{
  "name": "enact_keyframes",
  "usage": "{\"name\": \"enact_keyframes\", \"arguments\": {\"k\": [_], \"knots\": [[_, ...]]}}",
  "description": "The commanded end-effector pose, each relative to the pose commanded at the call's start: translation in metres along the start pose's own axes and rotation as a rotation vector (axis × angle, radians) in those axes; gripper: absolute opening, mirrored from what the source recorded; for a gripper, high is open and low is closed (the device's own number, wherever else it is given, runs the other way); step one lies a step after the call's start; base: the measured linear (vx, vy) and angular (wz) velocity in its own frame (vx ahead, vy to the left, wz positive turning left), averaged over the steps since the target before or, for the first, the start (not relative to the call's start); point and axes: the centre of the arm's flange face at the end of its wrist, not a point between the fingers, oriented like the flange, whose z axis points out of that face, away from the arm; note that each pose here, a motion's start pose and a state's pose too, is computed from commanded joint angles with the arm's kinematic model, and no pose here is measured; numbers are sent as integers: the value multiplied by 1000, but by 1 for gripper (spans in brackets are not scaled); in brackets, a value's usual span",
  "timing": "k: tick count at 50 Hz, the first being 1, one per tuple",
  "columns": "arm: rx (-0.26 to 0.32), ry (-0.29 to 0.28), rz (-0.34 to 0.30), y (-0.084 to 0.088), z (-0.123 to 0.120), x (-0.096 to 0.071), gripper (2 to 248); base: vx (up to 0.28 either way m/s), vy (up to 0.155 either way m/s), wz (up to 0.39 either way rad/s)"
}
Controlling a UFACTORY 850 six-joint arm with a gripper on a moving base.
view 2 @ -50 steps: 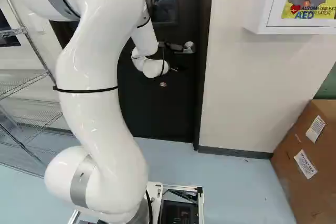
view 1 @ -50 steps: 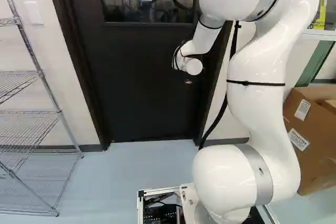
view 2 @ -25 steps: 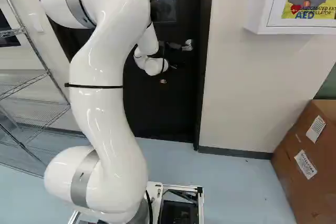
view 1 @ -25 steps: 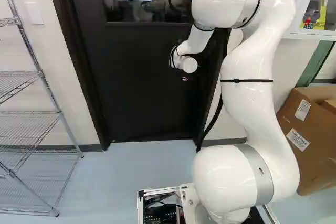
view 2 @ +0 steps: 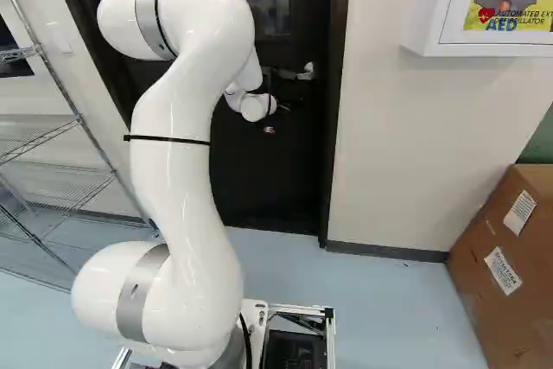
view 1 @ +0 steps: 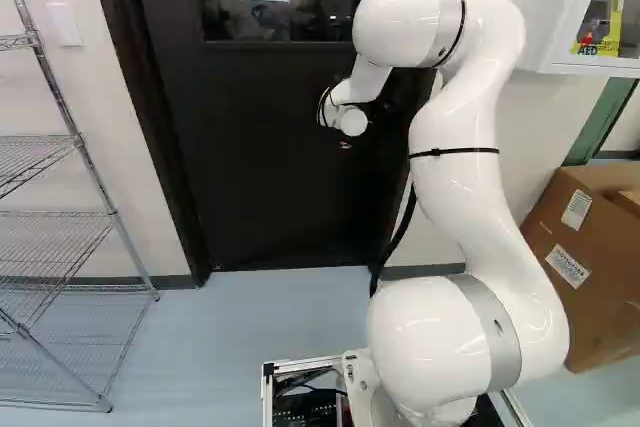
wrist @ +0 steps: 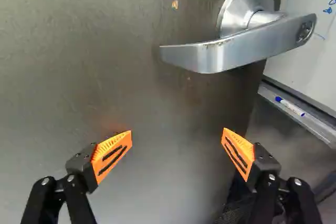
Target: Open the door and move inside
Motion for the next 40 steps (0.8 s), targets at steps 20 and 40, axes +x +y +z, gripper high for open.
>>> {"name": "enact_keyframes", "arguments": {"k": [20, 40], "knots": [[42, 1, -7, -30, 3, -5, 247, 0, 0, 0], [98, -2, -26, -63, 0, -12, 247, 0, 0, 0]]}}
